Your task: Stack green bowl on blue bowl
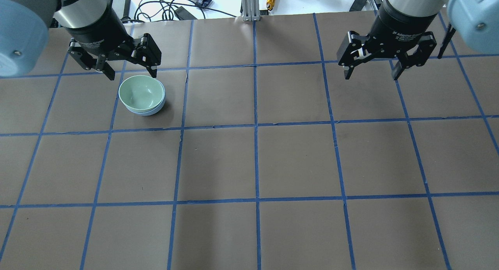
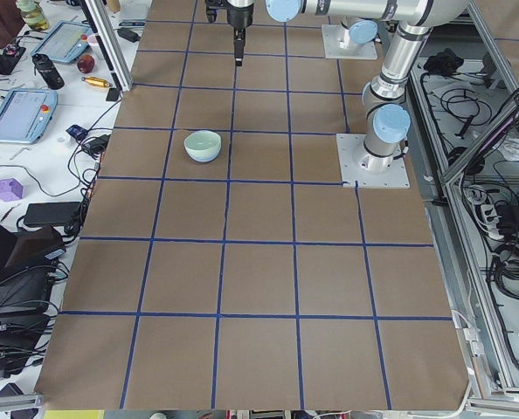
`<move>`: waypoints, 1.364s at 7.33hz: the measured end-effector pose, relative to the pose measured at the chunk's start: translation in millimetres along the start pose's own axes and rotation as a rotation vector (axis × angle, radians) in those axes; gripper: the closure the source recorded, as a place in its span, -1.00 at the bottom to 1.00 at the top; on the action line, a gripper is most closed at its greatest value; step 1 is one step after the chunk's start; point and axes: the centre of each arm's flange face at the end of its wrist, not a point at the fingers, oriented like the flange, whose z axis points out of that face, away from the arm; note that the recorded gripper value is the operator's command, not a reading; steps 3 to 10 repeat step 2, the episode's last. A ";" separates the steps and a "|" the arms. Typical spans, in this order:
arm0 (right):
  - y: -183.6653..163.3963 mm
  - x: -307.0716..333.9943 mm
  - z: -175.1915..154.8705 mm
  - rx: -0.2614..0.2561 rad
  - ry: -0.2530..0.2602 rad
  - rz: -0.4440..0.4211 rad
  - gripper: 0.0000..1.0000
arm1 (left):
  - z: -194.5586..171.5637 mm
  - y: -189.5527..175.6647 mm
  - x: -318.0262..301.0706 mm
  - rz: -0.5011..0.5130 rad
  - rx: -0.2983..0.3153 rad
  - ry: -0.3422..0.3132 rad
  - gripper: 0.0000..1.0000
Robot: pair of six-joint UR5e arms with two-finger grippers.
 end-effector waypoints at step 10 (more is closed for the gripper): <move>0.0 0.0 0.1 0.000 0.000 0.000 -1.00 | -2.2 1.5 -0.5 -0.001 0.004 -0.001 -0.86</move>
